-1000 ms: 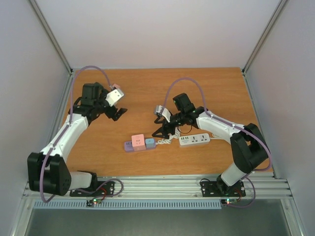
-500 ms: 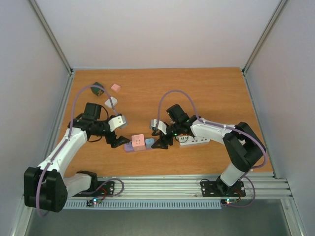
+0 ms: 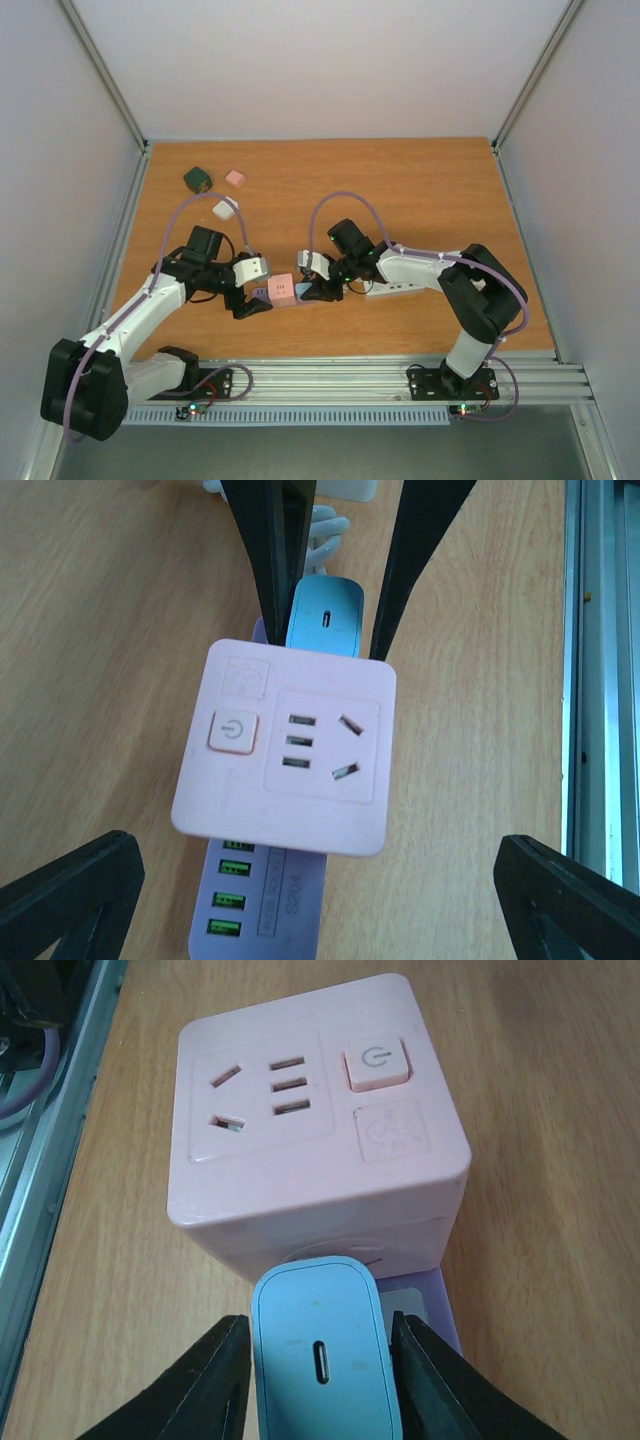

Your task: Pull the plug off the socket

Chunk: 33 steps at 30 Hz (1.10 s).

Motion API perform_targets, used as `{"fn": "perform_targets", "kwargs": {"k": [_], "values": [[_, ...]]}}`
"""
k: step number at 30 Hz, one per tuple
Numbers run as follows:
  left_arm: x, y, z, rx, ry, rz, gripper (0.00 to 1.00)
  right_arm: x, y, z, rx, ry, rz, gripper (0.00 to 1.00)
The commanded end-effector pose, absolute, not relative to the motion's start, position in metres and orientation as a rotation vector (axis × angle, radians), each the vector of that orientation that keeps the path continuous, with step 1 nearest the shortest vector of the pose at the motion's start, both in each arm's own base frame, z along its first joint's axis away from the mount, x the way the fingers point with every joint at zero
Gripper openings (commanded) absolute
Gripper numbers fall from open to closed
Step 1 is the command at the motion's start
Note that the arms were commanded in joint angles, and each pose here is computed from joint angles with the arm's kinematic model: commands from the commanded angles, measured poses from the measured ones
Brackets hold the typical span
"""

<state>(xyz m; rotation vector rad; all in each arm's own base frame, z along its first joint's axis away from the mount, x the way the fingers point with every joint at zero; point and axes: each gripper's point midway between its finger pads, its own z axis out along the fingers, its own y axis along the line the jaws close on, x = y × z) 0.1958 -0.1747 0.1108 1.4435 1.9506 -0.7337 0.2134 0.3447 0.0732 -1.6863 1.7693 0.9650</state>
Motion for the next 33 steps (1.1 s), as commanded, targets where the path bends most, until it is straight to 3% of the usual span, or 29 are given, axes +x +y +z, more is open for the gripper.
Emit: {"fn": "perform_targets", "kwargs": {"k": [1,10,16,27,33], "values": [[0.208,-0.184,0.112,1.453,1.875,-0.693,0.97,0.206,0.351,0.067,-1.709,1.74,0.972,0.39],[0.211,-0.197,0.102,1.511,1.853,-0.706,0.92,0.202,0.352,0.062,-1.711,1.744,0.974,0.27],[0.204,-0.199,0.091,1.561,1.857,-0.727,0.79,0.2,0.35,0.055,-1.717,1.758,0.971,0.23],[0.204,-0.207,0.109,1.555,1.8,-0.775,0.47,0.2,0.347,0.048,-1.724,1.783,0.946,0.16],[0.198,-0.214,0.127,1.555,1.739,-0.846,0.38,0.202,0.346,0.049,-1.725,1.786,0.927,0.14]]}}
